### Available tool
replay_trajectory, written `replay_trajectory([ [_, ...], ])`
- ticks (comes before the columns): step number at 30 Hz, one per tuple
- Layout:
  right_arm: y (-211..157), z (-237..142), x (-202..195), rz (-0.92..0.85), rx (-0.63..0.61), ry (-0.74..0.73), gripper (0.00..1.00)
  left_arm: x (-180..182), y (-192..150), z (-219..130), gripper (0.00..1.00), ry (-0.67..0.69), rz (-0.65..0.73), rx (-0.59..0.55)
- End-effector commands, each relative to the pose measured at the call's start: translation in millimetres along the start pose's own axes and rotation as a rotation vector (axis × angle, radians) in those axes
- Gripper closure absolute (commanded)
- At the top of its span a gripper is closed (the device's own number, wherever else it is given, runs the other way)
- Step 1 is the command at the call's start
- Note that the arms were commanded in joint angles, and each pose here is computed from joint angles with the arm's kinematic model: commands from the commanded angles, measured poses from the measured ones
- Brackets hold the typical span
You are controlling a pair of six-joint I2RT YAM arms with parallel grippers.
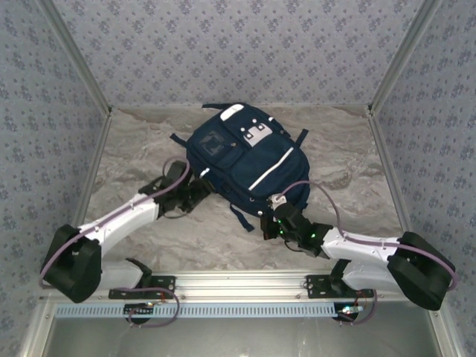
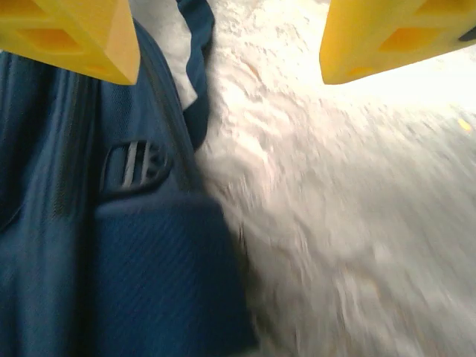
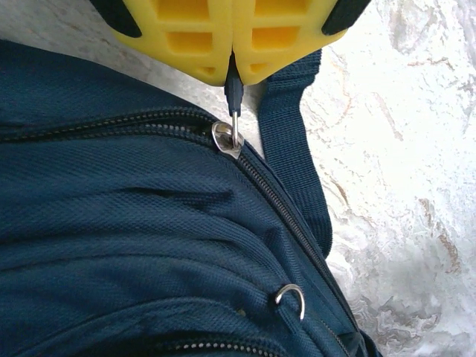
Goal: Pack books, pencil case, and school supplies into a backpack
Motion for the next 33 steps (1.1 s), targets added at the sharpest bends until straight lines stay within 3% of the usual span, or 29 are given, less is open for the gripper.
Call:
replay_trajectory([
  [1, 5, 4, 11, 0.03, -0.026, 0.057, 1.0, -21, -12, 6, 0.34, -0.21, -0.092, 0.046],
  [13, -4, 4, 16, 0.017, -0.012, 0.044, 1.0, -28, -28, 64, 0.46, -0.196, -0.128, 0.105],
  [18, -5, 4, 15, 0.021, -0.008, 0.038, 1.0, -32, -28, 77, 0.58, -0.191, -0.122, 0.1],
  [27, -14, -4, 6, 0.016, 0.046, -0.024, 1.0, -31, -19, 75, 0.93, -0.163, -0.088, 0.025],
  [33, -19, -15, -3, 0.021, 0.042, -0.063, 1.0, -24, -11, 66, 1.0, -0.146, -0.089, -0.019],
])
Point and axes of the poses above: each hand's point on the last joint's axis, 136 mm out from that joint toward the fingers, its own z axis out along the fingers, its own x axis along the line the jaws close on, y = z × x, the point moved 10 cm from there along -z, back along the fingers, and after that the axes turned 11 degrees about -z, right-handed, at the moved point
